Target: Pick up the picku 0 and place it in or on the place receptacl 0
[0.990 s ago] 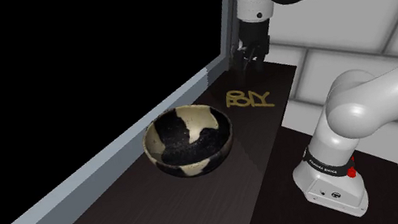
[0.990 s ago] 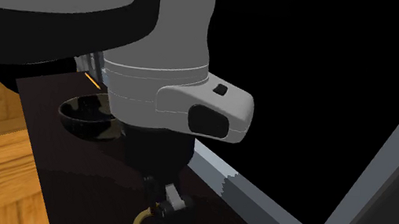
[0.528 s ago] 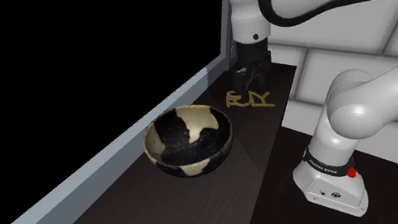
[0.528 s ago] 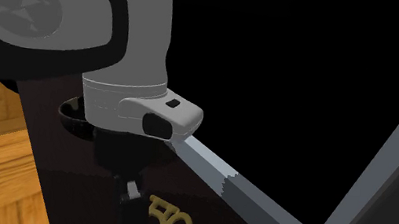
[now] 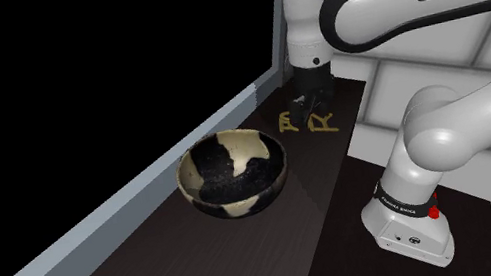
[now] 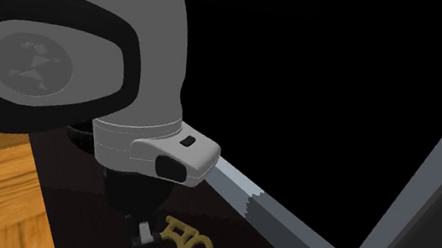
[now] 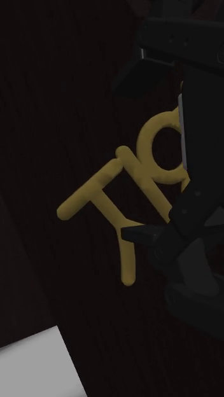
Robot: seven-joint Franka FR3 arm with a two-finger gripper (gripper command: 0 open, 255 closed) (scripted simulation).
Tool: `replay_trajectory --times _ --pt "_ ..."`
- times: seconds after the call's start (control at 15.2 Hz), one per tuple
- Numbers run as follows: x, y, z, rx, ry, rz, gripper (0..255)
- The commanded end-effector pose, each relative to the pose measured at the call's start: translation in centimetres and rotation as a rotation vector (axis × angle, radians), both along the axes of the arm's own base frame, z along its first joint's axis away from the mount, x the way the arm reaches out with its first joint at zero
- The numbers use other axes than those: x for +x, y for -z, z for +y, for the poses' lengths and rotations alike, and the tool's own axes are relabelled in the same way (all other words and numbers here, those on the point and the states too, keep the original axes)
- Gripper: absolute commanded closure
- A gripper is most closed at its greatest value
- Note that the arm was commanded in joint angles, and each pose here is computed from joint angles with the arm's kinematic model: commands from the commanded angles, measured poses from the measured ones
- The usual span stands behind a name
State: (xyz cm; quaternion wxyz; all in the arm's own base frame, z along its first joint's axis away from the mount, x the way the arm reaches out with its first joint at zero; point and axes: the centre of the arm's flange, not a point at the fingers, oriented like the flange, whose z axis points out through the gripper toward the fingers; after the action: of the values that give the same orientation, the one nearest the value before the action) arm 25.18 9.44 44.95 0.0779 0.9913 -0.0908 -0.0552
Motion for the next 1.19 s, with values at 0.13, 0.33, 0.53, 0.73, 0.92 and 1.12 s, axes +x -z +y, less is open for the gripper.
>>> replay_trajectory --times 0.13,0.33,0.53,0.73,0.92,1.12 --pt "0.0 0.1 0.0 0.000 0.000 0.000 0" --pt "0.0 0.1 0.0 0.000 0.000 0.000 255" --pt "0.1 0.2 0.1 0.000 0.000 0.000 255" --pt "0.0 0.3 0.2 0.000 0.000 0.000 255" --pt "0.0 -0.5 0.0 0.000 0.000 0.000 255" --pt "0.1 -1.1 0.0 0.001 -0.001 -0.003 255"
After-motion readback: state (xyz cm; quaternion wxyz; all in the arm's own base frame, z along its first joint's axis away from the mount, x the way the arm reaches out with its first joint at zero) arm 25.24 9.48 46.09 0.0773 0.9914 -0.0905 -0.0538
